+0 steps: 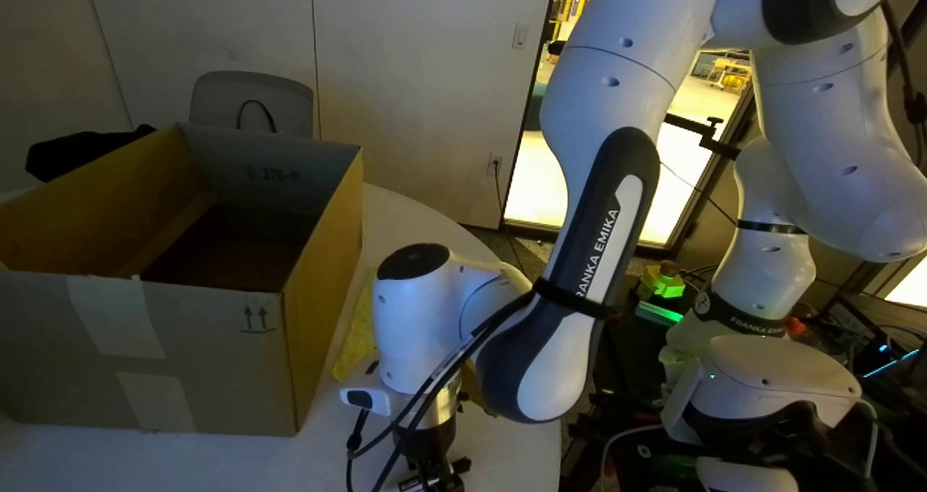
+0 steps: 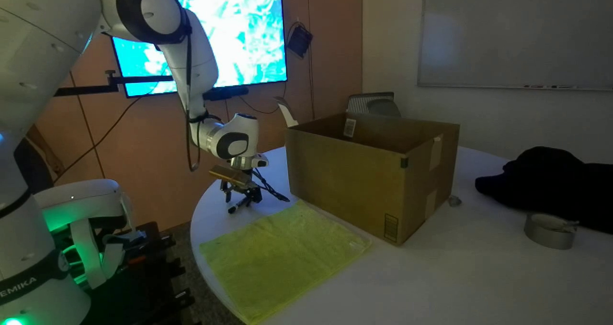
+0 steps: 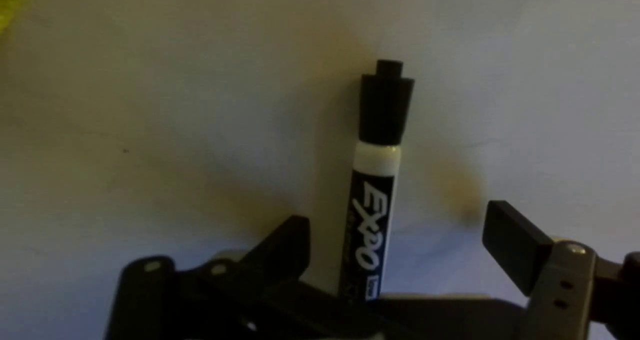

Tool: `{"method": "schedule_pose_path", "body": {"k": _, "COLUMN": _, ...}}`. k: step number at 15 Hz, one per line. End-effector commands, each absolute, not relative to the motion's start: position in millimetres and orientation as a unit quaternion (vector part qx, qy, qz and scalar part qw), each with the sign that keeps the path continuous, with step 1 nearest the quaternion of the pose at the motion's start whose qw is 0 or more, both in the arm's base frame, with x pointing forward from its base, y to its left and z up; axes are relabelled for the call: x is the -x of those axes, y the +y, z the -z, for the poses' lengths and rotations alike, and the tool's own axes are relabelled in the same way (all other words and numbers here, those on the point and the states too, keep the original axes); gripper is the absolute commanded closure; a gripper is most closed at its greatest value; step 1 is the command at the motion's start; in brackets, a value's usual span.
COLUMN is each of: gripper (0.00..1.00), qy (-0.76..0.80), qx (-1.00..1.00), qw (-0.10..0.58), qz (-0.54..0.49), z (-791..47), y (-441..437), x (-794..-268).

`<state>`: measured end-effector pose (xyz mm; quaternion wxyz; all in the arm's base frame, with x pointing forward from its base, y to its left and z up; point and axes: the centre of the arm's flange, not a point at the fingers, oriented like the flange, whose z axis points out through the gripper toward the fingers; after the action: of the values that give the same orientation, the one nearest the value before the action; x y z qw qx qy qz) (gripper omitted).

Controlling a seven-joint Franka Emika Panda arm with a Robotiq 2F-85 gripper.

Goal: Put the marker on the towel, fold the towel then out it in the box

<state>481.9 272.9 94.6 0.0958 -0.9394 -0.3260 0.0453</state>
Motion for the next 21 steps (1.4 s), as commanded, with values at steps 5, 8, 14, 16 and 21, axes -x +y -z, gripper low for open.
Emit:
{"method": "schedule_pose_path", "body": {"k": 5, "gripper": 0.65, "qy": -0.367, "qx": 0.926, "qw": 0.067, "qz": -0.057, "z": -106.2, "y": 278.1, "x": -499.7}}
{"method": "schedule_pose_path", "body": {"k": 8, "gripper": 0.86, "qy": -0.371, "qx": 0.924, "qw": 0.056, "qz": -0.079, "z": -111.9, "y": 275.0, "x": -506.8}}
{"method": "schedule_pose_path", "body": {"k": 14, "gripper": 0.85, "qy": -0.361, "qx": 0.926, "qw": 0.027, "qz": -0.111, "z": -120.1, "y": 252.9, "x": -513.1}}
{"method": "schedule_pose_path", "body": {"k": 16, "gripper": 0.86, "qy": -0.342, "qx": 0.934, "qw": 0.023, "qz": -0.104, "z": -124.2, "y": 235.9, "x": -514.4}}
{"method": "schedule_pose_path", "body": {"k": 21, "gripper": 0.86, "qy": -0.252, "qx": 0.964, "qw": 0.016, "qz": -0.084, "z": -134.2, "y": 169.5, "x": -518.5}}
